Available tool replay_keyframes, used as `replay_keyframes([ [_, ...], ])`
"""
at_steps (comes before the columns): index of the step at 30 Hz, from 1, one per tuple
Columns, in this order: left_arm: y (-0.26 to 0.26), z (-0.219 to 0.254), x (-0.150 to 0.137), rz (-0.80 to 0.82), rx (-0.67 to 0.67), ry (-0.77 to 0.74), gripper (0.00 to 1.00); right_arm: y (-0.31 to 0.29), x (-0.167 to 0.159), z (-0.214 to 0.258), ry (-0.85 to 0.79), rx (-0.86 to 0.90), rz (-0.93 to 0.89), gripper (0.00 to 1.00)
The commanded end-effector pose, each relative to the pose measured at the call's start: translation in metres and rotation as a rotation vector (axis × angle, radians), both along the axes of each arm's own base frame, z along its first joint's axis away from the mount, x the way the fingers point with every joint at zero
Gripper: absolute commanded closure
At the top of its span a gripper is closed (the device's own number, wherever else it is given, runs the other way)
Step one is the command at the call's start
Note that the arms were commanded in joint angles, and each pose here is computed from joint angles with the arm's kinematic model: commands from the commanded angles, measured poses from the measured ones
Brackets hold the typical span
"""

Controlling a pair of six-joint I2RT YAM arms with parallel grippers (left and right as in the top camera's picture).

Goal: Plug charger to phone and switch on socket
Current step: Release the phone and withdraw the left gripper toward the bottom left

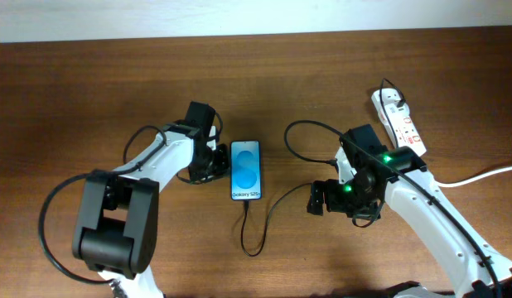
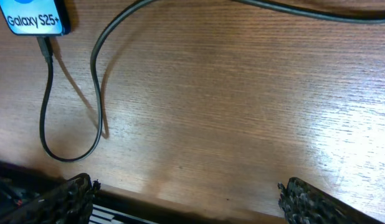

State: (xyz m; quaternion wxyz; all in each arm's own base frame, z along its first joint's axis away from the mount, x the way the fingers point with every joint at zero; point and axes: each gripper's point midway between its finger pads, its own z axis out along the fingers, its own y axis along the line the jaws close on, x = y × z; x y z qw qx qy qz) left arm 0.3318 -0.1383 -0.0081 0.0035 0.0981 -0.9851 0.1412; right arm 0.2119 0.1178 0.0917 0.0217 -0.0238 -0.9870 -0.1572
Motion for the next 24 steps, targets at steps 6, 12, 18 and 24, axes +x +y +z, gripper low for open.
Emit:
replay_keyframes([
  [6, 0.065, 0.045, -0.002, 0.043, 0.334, 0.004, 0.81, -0.002, 0.000, 0.001, -0.012, -0.010, 0.000, 0.02],
  [12, 0.086, 0.152, -0.023, 0.086, 0.367, -0.200, 0.76, -0.011, 0.003, -0.001, -0.027, -0.064, -0.004, 0.02],
  [18, 0.111, 0.260, -0.090, 0.164, 0.317, -0.511, 0.43, -0.014, 0.004, -0.002, -0.032, -0.081, -0.005, 0.02],
  [24, 0.137, 0.320, -0.154, 0.258, 0.277, -0.801, 0.25, -0.015, 0.000, -0.003, -0.016, -0.085, -0.005, 0.02],
])
